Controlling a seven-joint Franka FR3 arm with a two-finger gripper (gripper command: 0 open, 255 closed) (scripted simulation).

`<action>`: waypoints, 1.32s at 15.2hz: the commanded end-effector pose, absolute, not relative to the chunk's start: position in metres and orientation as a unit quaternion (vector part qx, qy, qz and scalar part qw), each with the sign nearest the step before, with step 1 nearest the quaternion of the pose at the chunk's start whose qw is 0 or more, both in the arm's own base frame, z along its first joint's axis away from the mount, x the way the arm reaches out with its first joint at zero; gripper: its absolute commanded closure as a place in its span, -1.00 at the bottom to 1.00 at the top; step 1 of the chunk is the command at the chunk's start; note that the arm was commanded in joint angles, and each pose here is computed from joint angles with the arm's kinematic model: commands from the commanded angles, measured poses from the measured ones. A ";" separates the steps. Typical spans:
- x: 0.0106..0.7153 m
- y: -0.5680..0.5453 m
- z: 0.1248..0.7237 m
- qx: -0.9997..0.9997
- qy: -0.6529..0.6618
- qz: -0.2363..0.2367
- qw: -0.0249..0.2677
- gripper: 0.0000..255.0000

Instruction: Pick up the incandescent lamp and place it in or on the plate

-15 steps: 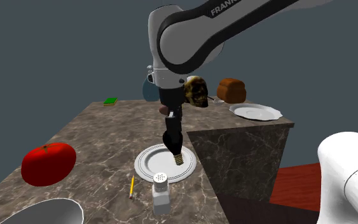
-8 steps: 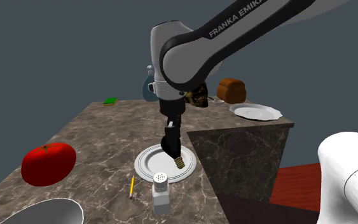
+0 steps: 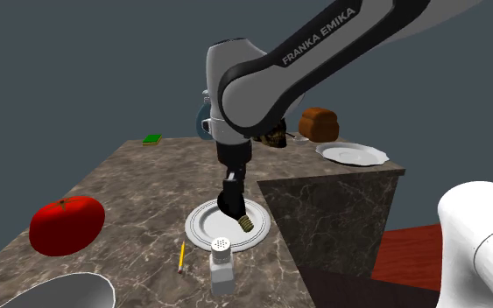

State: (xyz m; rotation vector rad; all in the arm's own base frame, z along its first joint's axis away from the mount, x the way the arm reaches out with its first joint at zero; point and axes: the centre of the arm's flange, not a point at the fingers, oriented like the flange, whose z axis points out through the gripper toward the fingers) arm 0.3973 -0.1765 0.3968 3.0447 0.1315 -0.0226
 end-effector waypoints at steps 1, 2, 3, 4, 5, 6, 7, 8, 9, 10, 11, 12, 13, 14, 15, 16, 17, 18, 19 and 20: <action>0.390 -0.175 0.386 0.998 0.042 -0.037 0.038 1.00; 0.390 -0.175 0.386 0.998 0.042 -0.037 0.038 1.00; 0.392 -0.176 0.389 0.998 0.043 -0.037 0.038 -1.00; 0.390 -0.174 0.388 0.998 0.043 -0.037 0.038 -1.00; 0.389 -0.174 0.386 0.998 0.043 -0.036 0.038 -1.00; 0.389 -0.174 0.386 0.998 0.043 -0.036 0.038 -1.00; 0.388 -0.174 0.387 0.998 0.043 -0.036 0.038 -1.00; 0.390 -0.175 0.386 0.998 0.042 -0.037 0.038 -1.00; 0.391 -0.174 0.399 0.998 0.042 -0.037 0.038 -1.00; 0.392 -0.173 0.412 0.998 0.042 -0.037 0.038 -1.00; 0.393 -0.172 0.425 0.998 0.042 -0.037 0.038 -1.00; 0.394 -0.171 0.436 0.998 0.042 -0.037 0.038 -1.00; 0.394 -0.171 0.436 0.998 0.042 -0.037 0.038 -1.00; 0.394 -0.171 0.436 0.998 0.042 -0.037 0.038 -1.00; 0.394 -0.171 0.436 0.998 0.042 -0.037 0.038 -1.00; 0.394 -0.171 0.436 0.998 0.042 -0.037 0.038 -1.00; 0.394 -0.171 0.436 0.998 0.042 -0.037 0.038 -1.00; 0.394 -0.171 0.436 0.998 0.042 -0.037 0.038 -1.00; 0.394 -0.171 0.436 0.998 0.042 -0.037 0.038 -1.00; 0.394 -0.171 0.436 0.998 0.042 -0.037 0.038 -1.00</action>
